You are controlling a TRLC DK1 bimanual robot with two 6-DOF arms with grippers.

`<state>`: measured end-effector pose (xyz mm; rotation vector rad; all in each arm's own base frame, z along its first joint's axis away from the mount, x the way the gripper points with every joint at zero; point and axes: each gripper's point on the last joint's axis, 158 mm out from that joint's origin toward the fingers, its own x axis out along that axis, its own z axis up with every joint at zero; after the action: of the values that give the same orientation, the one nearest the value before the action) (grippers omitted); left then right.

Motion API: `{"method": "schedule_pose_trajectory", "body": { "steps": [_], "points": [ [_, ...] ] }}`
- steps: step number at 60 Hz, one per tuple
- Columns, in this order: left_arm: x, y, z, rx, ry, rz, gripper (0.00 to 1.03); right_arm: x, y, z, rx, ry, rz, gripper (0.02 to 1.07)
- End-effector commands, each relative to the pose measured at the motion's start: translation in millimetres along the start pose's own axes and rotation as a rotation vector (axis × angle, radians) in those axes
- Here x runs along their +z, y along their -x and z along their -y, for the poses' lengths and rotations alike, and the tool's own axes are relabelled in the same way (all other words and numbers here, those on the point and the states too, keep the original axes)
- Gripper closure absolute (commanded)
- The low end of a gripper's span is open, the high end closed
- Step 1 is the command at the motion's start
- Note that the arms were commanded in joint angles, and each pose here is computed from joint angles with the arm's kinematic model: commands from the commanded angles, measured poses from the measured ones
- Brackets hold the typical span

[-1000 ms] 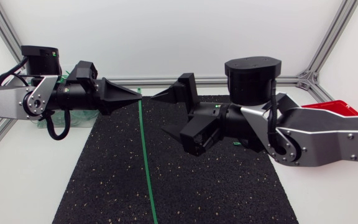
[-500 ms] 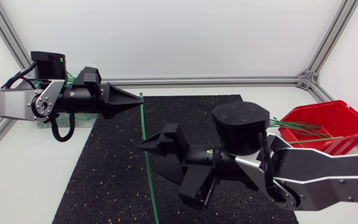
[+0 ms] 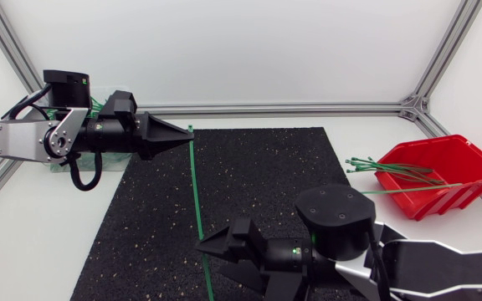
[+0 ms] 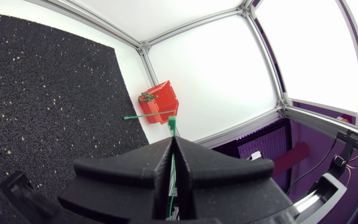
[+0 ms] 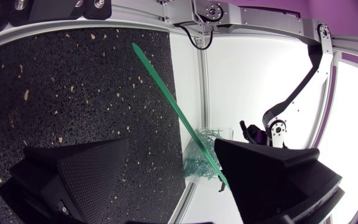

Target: Take a green cable tie from the red box, thread the tail through the head to close it, then place it in the transparent bin on the left.

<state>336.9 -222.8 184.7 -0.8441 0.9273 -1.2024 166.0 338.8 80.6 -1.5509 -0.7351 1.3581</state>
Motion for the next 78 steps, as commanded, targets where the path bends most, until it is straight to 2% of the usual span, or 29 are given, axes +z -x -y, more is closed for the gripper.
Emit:
{"method": "schedule_pose_trajectory", "body": {
  "steps": [1, 13, 20, 30, 33, 38, 41, 78],
  "points": [
    [3.4, -2.4, -1.9, 0.000, -0.005, -0.003, 0.99, 7.1, 5.0, -1.4, -0.014, 0.001, 0.003, 0.06],
    [2.0, -4.2, -2.1, 0.004, -0.002, -0.006, 0.99, 17.5, 8.0, -4.6, -0.014, -0.002, 0.014, 0.08],
    [1.4, -4.7, -2.4, 0.005, -0.004, -0.007, 0.99, 21.3, 9.1, -7.6, -0.008, -0.003, 0.020, 0.18],
    [0.6, -4.6, -2.9, 0.006, -0.004, -0.007, 0.99, 25.3, 9.2, -6.4, -0.012, -0.007, 0.029, 0.49],
    [-0.3, -5.1, -3.2, 0.006, -0.004, -0.009, 0.99, 26.3, 9.3, -4.7, -0.016, -0.005, 0.031, 0.66],
    [-0.2, -5.0, -3.0, 0.007, -0.004, -0.008, 0.99, 27.3, 9.4, -3.3, -0.019, -0.006, 0.034, 0.79],
    [-0.1, -4.8, -2.0, 0.007, -0.005, -0.008, 0.99, 28.1, 10.5, -2.7, -0.019, -0.007, 0.035, 0.83],
    [-0.6, -6.1, -1.2, 0.008, -0.008, -0.010, 0.99, 42.3, 15.4, -10.8, 0.005, -0.014, 0.060, 0.84]
  ]
}}
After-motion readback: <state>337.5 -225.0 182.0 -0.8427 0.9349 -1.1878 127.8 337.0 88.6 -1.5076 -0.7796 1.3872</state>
